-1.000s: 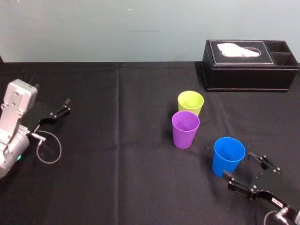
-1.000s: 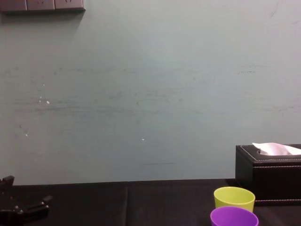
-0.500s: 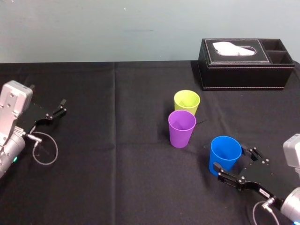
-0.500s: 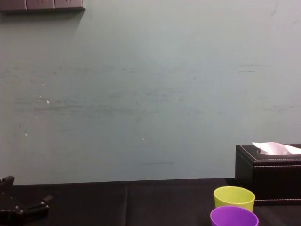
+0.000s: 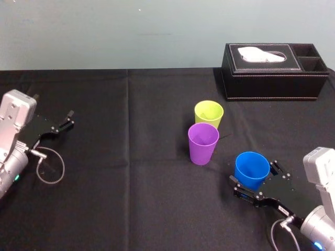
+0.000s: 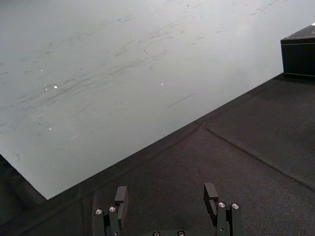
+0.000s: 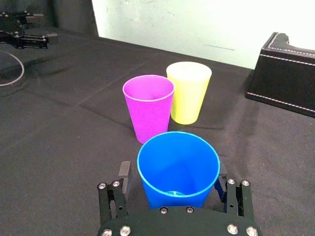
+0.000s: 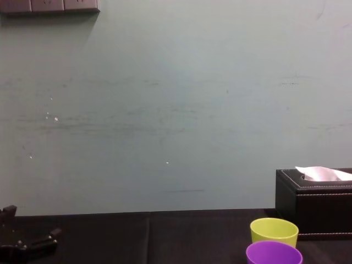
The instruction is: Stack the three plastic cups sequentially using one hand.
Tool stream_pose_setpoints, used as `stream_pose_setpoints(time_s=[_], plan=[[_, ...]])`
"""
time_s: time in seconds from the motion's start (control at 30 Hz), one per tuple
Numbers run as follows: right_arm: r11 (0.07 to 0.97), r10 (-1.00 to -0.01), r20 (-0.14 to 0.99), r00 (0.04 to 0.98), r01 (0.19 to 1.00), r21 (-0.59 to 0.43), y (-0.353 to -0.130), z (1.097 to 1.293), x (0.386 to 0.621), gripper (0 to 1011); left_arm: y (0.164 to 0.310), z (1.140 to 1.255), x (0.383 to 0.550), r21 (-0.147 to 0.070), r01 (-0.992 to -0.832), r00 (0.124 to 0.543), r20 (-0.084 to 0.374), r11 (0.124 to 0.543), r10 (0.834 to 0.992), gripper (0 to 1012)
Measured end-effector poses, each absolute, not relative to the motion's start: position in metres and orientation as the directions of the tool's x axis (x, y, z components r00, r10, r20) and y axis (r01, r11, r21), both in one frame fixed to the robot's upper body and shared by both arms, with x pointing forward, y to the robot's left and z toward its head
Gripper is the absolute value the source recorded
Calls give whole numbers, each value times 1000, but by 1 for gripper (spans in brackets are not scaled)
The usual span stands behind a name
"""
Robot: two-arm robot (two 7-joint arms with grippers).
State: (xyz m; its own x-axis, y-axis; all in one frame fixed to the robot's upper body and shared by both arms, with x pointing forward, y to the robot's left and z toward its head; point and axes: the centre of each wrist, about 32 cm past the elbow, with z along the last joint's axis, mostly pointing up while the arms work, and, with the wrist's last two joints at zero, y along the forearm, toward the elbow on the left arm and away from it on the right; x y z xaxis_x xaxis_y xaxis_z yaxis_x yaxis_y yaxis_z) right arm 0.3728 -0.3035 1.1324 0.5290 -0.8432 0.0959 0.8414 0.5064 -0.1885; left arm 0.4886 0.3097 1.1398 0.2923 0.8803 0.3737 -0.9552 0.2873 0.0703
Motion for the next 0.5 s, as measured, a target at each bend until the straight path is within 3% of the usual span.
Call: stream_pose_setpoints(time_s=[0.5], plan=[[477,-864,96,495,864,-162,-300,1127,374,1002,310,1140,489,70,-955,292,374,287,880,1011]])
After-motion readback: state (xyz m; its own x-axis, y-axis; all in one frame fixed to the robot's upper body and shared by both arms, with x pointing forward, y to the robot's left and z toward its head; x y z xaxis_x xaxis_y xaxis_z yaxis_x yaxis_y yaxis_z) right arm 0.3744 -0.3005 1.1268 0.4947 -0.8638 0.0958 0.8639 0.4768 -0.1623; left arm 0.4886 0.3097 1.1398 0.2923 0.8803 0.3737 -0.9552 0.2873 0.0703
